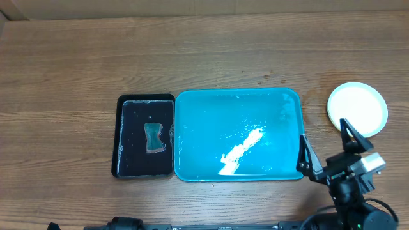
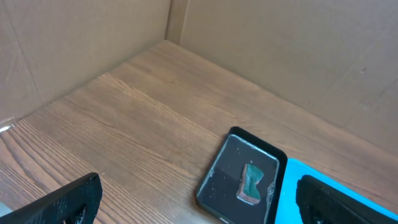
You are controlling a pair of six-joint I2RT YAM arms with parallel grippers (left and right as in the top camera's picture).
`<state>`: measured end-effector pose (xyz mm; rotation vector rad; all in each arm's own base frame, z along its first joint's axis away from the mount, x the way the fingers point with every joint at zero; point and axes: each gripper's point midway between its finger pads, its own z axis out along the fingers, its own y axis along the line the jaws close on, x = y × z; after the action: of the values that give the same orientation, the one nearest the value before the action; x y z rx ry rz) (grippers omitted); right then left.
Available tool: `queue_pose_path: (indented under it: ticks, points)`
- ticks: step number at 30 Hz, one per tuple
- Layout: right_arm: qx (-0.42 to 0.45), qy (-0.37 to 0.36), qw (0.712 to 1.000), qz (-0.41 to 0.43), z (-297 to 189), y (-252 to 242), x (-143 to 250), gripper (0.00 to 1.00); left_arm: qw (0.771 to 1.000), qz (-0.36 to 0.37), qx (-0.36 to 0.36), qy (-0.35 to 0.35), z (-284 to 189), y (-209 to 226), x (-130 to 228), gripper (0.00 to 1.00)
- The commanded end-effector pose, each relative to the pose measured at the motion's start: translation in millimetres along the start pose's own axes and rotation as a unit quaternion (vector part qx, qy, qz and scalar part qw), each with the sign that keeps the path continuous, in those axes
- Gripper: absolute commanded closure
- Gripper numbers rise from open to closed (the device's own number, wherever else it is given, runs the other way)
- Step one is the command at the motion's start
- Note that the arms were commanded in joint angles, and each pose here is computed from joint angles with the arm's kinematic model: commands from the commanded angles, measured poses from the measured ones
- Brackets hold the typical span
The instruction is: Clean dirty plates on tray and stack at the side
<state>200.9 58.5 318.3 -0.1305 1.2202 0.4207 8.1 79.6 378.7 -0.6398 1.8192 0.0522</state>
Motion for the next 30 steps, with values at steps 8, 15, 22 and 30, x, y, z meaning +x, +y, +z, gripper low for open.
queue_pose_path:
  ticks: [8, 15, 22, 30]
  points:
    - [-0.007, -0.041, 0.999, 0.030, -1, -8, 30, 0.00, 1.000, -0.006, -0.011, -0.001, 1, 2, 0, 0.00]
    - [-0.006, -0.050, 0.998, 0.028, -2, -10, 34, 0.00, 1.000, -0.006, -0.011, -0.001, 1, 2, 0, 0.00]
    - [0.067, 0.027, 0.992, 0.103, -3, -37, 77, 0.00, 1.000, -0.006, -0.011, -0.001, 1, 2, 0, 0.00]
    - [0.101, 0.124, 0.980, 0.118, -13, -47, 127, 0.00, 1.000, -0.006, -0.011, -0.001, 1, 2, 0, 0.00]
